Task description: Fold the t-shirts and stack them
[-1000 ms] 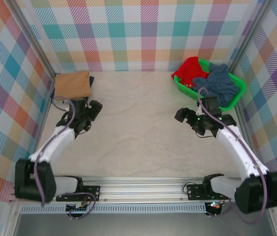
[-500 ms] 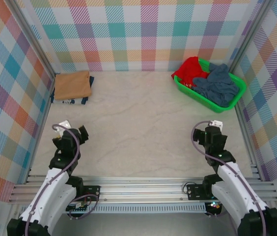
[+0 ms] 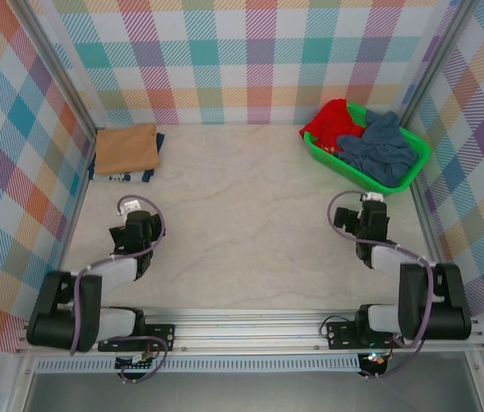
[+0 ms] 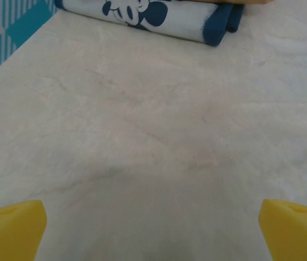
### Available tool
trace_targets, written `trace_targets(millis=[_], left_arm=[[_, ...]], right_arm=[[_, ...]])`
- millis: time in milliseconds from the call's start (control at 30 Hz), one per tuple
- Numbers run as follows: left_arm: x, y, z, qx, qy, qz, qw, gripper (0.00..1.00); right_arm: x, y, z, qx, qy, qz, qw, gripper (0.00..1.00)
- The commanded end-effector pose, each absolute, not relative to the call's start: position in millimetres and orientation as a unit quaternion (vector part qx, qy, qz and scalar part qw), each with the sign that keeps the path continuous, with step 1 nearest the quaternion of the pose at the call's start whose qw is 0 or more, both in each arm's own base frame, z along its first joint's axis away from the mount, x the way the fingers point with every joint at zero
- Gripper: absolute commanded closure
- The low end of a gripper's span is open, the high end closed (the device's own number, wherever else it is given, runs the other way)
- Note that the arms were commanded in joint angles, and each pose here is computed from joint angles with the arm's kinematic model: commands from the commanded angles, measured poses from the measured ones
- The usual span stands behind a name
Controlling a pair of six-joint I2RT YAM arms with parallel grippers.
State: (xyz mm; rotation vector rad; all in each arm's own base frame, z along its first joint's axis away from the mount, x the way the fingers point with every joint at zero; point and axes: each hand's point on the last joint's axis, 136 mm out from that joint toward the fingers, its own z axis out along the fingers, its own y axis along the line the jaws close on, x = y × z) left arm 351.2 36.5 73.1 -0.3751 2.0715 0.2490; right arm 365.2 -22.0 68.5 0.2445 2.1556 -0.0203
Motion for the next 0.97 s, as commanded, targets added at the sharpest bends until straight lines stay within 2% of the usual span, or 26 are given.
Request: trace_targets(millis=[0, 100, 167, 267, 433, 933], left_arm=[[388, 26, 99, -0.134, 0.824, 0.052, 0.549, 0.0], [388, 11, 88, -0.097, 0.821, 0.03, 0.562, 0.0], [383, 15, 89, -0.105, 0.801, 0.042, 0.588, 0.0], [388, 14, 86, -0.106, 0.812, 0.043, 0.572, 0.0], [392, 13, 82, -0.102, 0.823, 0.05, 0.556, 0.0], [392, 12, 82, -0.1, 0.824, 0.054, 0.555, 0.0]], right_arm=[[402, -12, 100, 0.073, 0.844, 0.033, 0.53, 0.0], [398, -5, 101, 0.051, 0.839, 0.045, 0.54, 0.0], [388, 2, 105, 0.03, 0.819, 0.058, 0.57, 0.0], [380, 0, 103, 0.03, 0.779, 0.054, 0.624, 0.0], [396, 5, 91, 0.029, 0.827, 0.02, 0.562, 0.0], [398, 18, 92, -0.005, 0.825, 0.044, 0.563, 0.0]])
